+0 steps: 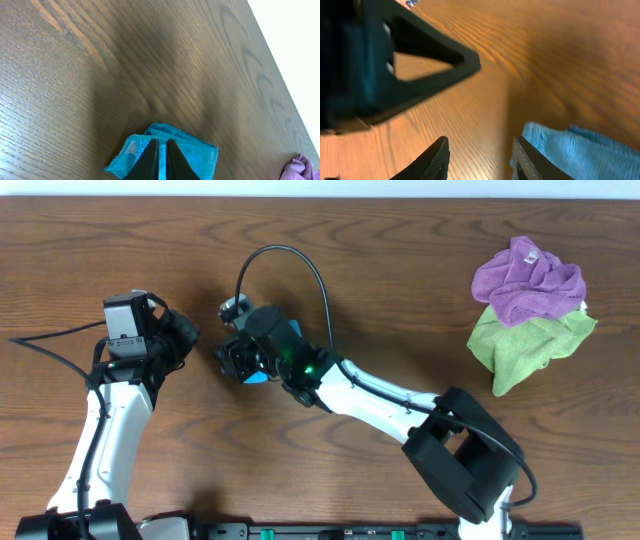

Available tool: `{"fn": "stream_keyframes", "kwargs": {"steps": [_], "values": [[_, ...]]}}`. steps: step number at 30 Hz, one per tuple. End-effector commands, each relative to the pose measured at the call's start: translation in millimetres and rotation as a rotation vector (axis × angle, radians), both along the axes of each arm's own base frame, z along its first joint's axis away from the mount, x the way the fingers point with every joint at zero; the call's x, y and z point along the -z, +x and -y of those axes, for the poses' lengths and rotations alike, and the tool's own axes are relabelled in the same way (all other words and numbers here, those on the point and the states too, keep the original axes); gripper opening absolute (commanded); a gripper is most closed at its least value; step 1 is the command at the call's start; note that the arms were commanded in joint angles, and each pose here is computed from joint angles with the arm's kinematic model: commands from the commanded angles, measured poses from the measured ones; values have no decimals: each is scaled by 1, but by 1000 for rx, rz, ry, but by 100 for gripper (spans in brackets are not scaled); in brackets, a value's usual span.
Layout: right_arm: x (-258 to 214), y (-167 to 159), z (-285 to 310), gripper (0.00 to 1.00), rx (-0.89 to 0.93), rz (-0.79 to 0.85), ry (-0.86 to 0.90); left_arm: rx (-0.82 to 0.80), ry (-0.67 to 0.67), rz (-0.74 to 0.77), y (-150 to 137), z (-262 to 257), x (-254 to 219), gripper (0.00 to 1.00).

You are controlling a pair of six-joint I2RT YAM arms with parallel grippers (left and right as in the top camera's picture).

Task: Fold the cloth
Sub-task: 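Release the strip with the right gripper and retract it right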

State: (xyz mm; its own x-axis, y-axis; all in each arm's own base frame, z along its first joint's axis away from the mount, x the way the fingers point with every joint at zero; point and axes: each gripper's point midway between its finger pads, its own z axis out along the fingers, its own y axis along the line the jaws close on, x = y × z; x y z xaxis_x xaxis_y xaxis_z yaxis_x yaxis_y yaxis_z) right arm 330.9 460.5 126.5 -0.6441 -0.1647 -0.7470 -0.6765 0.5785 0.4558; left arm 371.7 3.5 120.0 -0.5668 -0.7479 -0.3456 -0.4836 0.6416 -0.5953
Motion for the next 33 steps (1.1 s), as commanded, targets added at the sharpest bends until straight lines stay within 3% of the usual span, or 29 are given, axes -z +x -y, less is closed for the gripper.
{"fn": "stream_keyframes", "kwargs": {"steps": [1, 4, 10, 13, 24, 33], "values": [[-13, 1, -4, 41, -13, 21, 18, -2, 16, 29, 2, -6, -11, 13], [-13, 9, 10, 46, 29, 12, -13, -7, 5, 4, -3, -8, -8, 27], [-22, 33, 69, 76, 137, -25, -122, 36, -76, -64, -19, 3, 0, 68], [-32, 37, 104, 99, 162, -35, -186, 60, -128, -104, -28, 13, 4, 98], [-47, 3, 245, 99, 240, -136, -496, 39, -283, -288, -58, 33, 40, 95], [-31, -40, 333, 99, 399, -169, -458, 79, -366, -375, -65, 57, 73, 95]]}}
